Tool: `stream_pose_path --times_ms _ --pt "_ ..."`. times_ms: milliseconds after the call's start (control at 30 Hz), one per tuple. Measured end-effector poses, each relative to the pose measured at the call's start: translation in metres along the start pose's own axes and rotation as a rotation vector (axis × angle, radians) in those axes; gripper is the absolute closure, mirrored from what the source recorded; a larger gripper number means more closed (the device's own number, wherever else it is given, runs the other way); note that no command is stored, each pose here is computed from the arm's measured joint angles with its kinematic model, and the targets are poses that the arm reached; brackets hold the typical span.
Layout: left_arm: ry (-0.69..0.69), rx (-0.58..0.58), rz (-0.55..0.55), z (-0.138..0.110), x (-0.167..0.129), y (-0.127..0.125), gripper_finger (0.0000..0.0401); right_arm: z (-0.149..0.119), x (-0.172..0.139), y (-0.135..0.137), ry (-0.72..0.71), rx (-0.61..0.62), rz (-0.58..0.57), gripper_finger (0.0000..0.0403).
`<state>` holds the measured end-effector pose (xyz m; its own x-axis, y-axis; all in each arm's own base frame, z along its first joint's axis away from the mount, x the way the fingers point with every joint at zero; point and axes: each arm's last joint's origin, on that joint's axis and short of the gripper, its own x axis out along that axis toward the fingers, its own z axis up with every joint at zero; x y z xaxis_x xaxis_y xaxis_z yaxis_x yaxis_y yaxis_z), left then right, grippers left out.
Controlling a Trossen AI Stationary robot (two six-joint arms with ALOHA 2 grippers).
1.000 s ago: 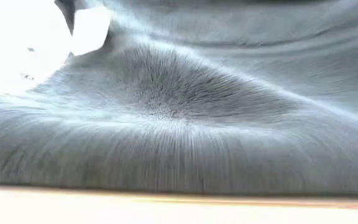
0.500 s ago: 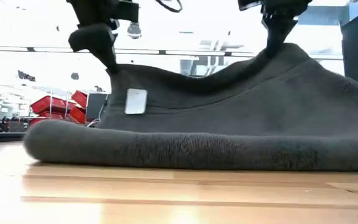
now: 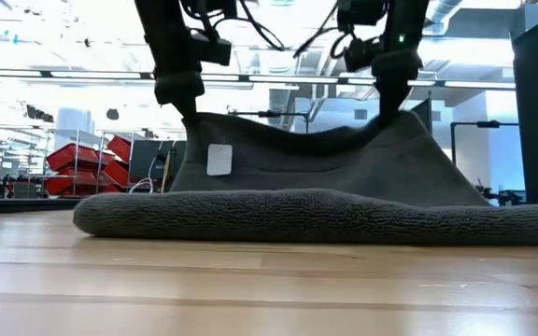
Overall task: Roll towel
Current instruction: Fold the gray towel
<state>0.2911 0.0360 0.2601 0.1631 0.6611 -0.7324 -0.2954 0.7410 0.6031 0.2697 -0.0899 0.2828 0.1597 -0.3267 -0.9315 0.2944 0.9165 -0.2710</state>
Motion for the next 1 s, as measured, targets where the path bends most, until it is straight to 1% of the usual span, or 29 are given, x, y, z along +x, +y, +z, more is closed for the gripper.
stream_pose_path --times_ms 133,200,300,533,567,700,833,933,1000 --pt "0.031 0.029 0.0 0.0 0.011 0.013 0.0401 -0.004 0.013 -0.001 0.007 -0.017 0.01 0.0397" --pt "0.036 0.028 -0.002 0.002 0.019 0.019 0.0401 -0.004 0.02 -0.005 -0.012 -0.005 0.005 0.0397" --pt "0.043 0.038 -0.035 0.004 0.03 0.027 0.0401 -0.007 0.032 -0.01 -0.011 0.02 -0.004 0.0397" --pt "0.049 -0.035 -0.064 0.008 0.055 0.046 0.0401 -0.013 0.049 -0.032 -0.022 0.114 -0.025 0.0397" --pt "0.062 -0.03 -0.075 0.007 0.058 0.047 0.0401 -0.014 0.052 -0.034 -0.019 0.122 -0.021 0.0397" --pt "0.079 -0.022 -0.114 0.008 0.071 0.049 0.0401 -0.019 0.061 -0.045 -0.018 0.164 0.006 0.0397" --pt "0.106 -0.01 -0.148 0.01 0.088 0.044 0.0401 -0.022 0.068 -0.052 -0.041 0.194 0.009 0.0397" --pt "0.148 0.014 -0.193 0.009 0.099 0.035 0.0401 -0.026 0.074 -0.054 -0.044 0.192 0.072 0.0397" --pt "0.192 0.038 -0.256 0.005 0.102 0.027 0.0401 -0.028 0.076 -0.051 -0.039 0.181 0.144 0.0397"
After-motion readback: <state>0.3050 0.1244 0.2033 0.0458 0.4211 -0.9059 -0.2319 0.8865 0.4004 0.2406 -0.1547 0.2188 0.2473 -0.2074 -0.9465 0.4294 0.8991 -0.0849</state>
